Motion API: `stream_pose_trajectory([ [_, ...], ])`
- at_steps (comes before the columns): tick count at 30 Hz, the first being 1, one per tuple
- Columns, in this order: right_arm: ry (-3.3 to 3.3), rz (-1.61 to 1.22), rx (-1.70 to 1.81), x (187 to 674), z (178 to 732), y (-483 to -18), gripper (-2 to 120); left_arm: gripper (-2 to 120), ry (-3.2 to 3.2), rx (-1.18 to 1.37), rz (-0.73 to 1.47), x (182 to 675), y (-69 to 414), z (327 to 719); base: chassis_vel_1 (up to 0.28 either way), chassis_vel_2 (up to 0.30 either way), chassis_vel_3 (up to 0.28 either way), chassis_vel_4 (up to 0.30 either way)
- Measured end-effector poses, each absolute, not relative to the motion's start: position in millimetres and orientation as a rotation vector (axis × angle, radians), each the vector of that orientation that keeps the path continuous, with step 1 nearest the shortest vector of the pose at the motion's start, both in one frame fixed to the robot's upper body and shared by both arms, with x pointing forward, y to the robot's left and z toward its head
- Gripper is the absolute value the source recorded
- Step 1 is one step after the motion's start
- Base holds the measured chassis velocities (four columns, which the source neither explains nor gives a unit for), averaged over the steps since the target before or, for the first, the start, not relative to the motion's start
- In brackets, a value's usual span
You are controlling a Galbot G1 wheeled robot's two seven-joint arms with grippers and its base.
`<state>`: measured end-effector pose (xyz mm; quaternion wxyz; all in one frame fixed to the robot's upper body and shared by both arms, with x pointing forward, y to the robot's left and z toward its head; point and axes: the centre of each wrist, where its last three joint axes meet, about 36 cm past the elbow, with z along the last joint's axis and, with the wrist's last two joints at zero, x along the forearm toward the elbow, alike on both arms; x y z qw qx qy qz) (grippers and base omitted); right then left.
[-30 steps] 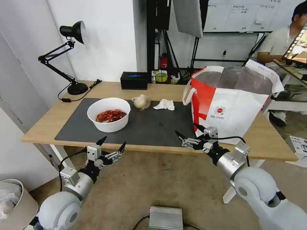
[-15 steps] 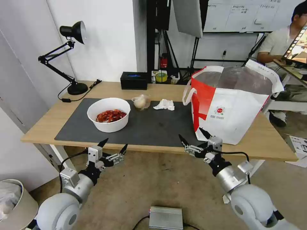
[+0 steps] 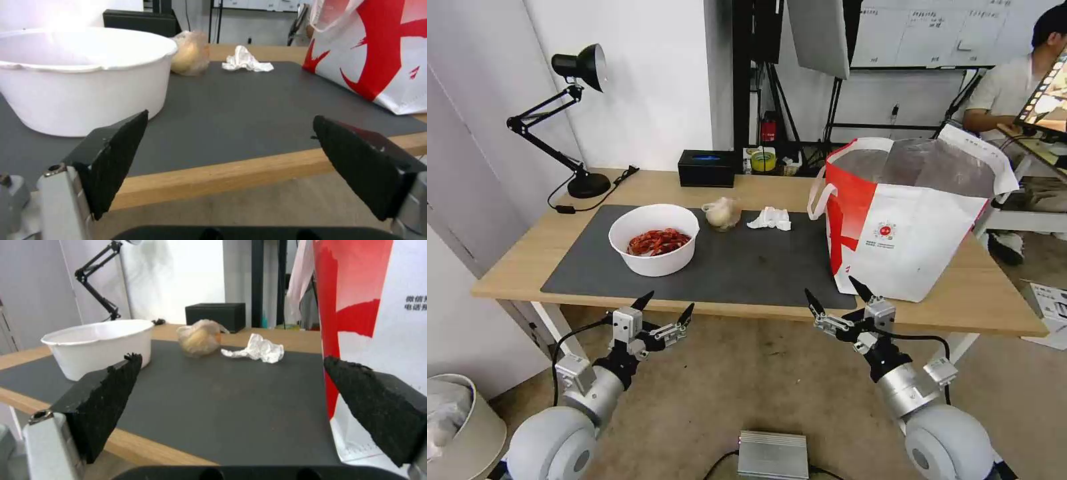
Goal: Pick up the trash from the table and place it into the takeout bag.
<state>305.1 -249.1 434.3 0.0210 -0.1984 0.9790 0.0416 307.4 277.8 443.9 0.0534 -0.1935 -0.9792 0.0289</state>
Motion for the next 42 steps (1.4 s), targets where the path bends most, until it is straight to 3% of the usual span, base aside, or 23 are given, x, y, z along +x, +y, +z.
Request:
stream_pose_trajectory([
  [20, 3.065, 0.197, -0.662, 334.6, 448.3, -244.3, 100, 100, -2.955, -0.632, 0.087, 312.8, 269.8, 433.0, 0.0, 0.0, 0.0, 0.0],
  [27, 3.124, 0.23, -0.67, 380.7, 443.5, -231.4, 100, 100, -2.947, -0.642, 0.093, 311.1, 266.5, 428.3, 0.0, 0.0, 0.0, 0.0],
  [42, 3.226, 0.032, -0.573, 482.7, 463.4, -183.8, 100, 100, -2.974, -0.576, 0.071, 308.9, 276.8, 429.7, 0.0, 0.0, 0.0, 0.0],
])
